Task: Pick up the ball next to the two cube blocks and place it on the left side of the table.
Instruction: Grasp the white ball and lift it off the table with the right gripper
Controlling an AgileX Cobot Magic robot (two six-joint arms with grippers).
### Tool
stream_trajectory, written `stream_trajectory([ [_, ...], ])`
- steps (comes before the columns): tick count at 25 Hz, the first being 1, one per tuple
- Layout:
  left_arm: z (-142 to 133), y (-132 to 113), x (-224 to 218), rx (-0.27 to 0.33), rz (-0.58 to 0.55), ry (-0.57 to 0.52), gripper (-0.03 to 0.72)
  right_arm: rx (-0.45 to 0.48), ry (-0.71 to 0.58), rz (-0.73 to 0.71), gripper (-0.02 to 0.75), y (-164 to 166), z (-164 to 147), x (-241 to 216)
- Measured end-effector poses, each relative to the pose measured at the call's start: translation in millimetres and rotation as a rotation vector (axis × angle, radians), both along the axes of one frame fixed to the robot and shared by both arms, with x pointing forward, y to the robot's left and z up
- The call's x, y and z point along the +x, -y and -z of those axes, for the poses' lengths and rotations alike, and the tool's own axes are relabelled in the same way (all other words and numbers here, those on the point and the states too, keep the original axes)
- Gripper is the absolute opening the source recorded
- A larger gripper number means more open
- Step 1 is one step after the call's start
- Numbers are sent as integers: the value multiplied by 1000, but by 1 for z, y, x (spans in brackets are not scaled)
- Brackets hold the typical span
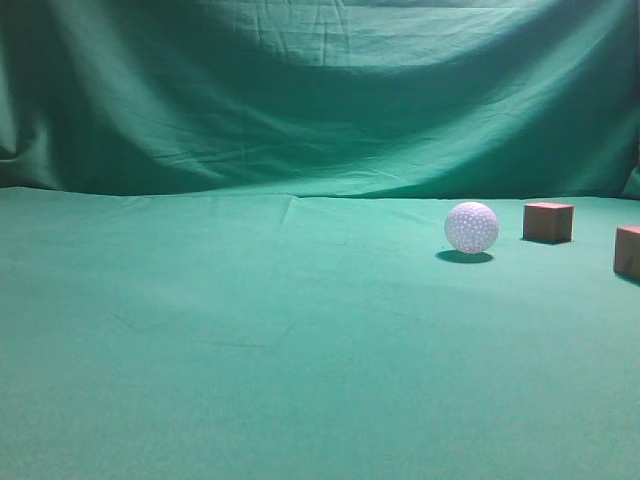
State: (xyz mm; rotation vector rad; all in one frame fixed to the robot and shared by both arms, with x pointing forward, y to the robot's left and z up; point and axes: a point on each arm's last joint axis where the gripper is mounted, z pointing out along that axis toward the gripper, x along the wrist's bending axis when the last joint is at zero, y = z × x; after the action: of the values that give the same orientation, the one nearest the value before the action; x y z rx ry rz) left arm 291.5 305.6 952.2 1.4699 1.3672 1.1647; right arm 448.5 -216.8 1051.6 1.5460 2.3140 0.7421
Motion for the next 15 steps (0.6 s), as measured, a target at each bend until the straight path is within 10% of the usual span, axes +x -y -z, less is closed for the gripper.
stream_trajectory([
  [7,0,0,0,0,0,0,0,-59,-53,-141,47,-57,31,52],
  [15,0,0,0,0,0,0,0,-57,-74,-112,622,-77,61,92],
])
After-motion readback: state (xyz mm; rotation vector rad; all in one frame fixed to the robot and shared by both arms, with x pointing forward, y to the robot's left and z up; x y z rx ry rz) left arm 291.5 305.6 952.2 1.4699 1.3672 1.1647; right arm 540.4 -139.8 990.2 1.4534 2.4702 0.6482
